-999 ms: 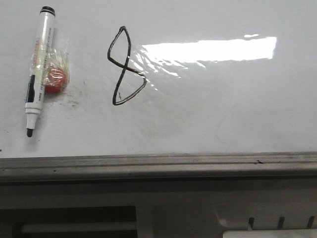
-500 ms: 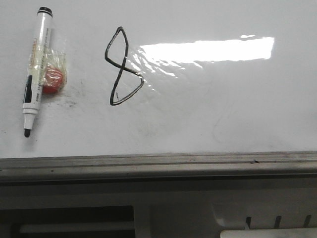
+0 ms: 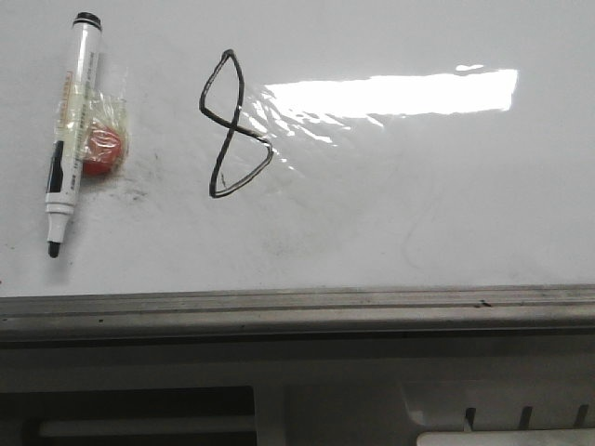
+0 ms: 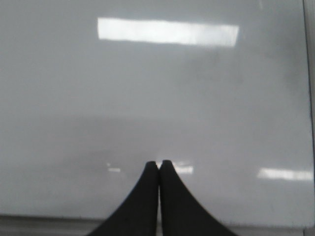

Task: Write number 8 on whiteboard

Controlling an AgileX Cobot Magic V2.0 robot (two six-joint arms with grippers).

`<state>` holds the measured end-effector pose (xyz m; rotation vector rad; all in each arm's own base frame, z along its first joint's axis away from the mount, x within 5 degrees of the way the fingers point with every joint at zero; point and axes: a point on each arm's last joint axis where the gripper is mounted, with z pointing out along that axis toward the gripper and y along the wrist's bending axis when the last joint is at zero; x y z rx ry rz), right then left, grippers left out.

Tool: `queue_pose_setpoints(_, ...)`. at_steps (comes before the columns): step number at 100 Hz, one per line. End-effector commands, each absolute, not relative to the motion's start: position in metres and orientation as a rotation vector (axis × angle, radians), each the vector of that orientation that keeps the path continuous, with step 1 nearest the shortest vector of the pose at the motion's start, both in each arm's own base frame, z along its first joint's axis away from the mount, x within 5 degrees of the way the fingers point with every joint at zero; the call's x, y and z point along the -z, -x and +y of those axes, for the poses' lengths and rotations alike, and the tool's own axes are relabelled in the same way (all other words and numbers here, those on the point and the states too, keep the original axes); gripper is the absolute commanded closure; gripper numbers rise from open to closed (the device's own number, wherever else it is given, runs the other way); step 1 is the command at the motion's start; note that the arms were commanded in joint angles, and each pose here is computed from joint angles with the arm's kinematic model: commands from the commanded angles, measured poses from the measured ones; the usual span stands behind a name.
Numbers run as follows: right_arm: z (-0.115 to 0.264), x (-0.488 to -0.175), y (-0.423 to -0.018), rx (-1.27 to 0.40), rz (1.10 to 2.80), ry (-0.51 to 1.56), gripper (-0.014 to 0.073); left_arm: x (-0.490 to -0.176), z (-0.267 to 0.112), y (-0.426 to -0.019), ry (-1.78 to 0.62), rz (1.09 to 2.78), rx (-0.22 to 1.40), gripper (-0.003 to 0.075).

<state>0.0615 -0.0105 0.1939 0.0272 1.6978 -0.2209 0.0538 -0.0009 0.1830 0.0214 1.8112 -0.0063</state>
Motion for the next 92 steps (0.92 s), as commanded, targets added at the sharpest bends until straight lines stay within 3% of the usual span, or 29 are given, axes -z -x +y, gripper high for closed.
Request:
queue_pose_setpoints(1,-0.0111,-0.1852,-0.0573,0.239,1.744,-0.029,0.0658,-0.1795,-0.0007,-0.054,-0.012,1.751,0.01,0.0741)
queue_pose_setpoints(92,-0.0111,-0.1798,-0.0519,0.24,1.782,-0.041,0.0658,-0.1793,-0.0009,-0.054,-0.008,1.752,0.016,0.0741)
